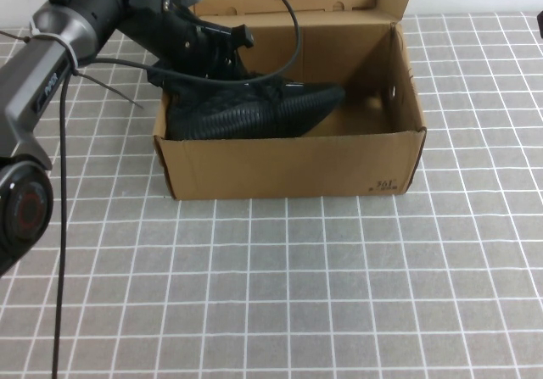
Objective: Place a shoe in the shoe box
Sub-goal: Adjust the shoe
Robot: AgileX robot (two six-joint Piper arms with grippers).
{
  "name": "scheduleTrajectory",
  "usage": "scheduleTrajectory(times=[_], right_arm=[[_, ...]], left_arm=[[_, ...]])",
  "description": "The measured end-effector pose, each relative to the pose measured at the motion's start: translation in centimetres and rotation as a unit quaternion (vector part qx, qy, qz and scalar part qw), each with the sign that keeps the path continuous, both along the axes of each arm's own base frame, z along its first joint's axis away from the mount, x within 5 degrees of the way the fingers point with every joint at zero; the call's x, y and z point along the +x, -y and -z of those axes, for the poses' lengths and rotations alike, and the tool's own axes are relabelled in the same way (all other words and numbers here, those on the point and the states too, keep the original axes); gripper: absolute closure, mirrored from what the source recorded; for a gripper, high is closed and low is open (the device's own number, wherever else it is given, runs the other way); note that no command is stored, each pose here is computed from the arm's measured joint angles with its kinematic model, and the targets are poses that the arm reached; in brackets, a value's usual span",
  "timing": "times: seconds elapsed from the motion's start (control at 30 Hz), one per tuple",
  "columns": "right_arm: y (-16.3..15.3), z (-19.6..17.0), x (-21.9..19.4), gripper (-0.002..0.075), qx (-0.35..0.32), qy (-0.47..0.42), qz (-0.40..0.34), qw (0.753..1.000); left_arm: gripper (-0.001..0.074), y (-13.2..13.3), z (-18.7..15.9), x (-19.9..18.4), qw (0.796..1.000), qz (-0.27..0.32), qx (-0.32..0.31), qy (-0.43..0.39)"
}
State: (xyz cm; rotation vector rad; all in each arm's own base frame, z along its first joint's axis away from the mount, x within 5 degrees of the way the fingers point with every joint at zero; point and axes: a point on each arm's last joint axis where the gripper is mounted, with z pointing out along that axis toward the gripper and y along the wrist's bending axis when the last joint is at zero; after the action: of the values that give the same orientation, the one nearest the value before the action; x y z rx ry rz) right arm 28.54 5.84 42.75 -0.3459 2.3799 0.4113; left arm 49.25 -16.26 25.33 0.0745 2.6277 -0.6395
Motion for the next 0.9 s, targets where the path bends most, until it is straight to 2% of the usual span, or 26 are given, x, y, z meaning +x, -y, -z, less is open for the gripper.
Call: scheduleTrajectory(times=[0.17, 0.37, 0.6, 0.9], right_arm=[[0.0, 0.0, 0.0, 0.0742, -0.001, 0.002, -0.006, 1.000], [-0.1, 0.0, 0.0, 0.0742, 0.000, 0.003, -0.008, 1.000], [-0.1, 0.0, 0.0, 0.0742, 0.001, 0.004, -0.008, 1.000], [-0.2, -0.1, 0.0, 0.0742, 0.006, 0.004, -0.009, 1.000]], left_arm=[[0.0591, 0.0, 0.1, 0.1, 1.000, -0.001, -0.002, 0.002], [0.0703, 0.1, 0.0, 0.1, 1.000, 0.006, -0.002, 0.006], [0.0727, 0.5, -0.7, 0.1, 0.998, 0.054, -0.010, 0.025], [0.0732, 2.2, -7.3, -1.5, 0.988, 0.120, 0.002, 0.097]])
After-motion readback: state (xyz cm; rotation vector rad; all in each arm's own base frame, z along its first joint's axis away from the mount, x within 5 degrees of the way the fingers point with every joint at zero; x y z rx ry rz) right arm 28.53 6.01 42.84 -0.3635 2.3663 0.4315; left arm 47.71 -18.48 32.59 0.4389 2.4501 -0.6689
